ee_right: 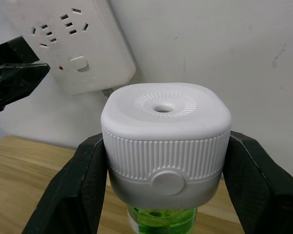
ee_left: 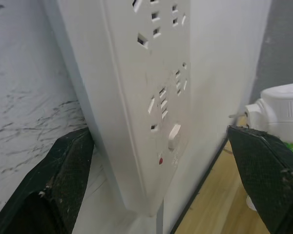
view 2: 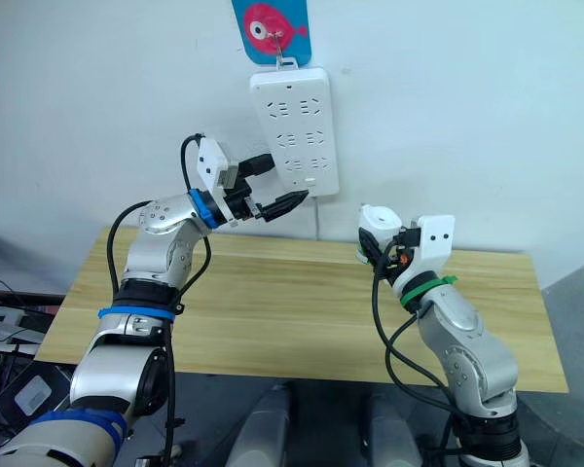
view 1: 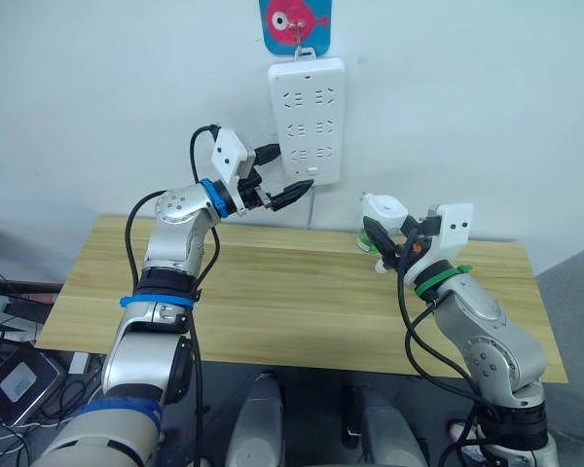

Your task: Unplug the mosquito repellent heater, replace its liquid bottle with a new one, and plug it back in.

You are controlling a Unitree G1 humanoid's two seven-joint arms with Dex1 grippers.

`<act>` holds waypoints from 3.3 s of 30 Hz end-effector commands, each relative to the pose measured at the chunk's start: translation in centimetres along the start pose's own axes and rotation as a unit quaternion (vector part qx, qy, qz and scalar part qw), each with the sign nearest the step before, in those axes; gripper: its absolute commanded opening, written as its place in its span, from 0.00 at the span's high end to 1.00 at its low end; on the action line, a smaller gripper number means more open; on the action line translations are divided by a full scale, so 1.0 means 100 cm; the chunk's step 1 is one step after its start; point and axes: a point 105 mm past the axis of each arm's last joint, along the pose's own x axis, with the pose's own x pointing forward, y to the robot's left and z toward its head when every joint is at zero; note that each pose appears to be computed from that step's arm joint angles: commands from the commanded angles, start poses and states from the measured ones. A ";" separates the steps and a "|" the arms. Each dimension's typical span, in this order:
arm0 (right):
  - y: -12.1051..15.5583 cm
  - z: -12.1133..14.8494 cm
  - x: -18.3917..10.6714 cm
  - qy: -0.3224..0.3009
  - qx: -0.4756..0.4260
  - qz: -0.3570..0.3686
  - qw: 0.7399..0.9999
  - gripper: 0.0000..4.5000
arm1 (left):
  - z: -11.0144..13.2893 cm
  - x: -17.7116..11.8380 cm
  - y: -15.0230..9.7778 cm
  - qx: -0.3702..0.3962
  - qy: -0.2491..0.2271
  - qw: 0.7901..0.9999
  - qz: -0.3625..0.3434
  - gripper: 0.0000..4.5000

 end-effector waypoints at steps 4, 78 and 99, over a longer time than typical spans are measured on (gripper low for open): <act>0.014 0.024 -0.005 -0.033 -0.045 0.029 0.998 0.34 | 0.028 0.005 0.010 -0.066 -0.052 0.996 -0.011 0.04; 0.076 0.071 0.044 -0.034 -0.097 0.078 0.992 0.34 | 0.025 0.009 -0.009 -0.168 -0.037 0.981 -0.088 0.68; 0.078 0.040 0.046 0.003 -0.126 0.089 0.988 0.34 | 0.027 0.009 -0.009 -0.165 -0.039 0.982 -0.088 0.68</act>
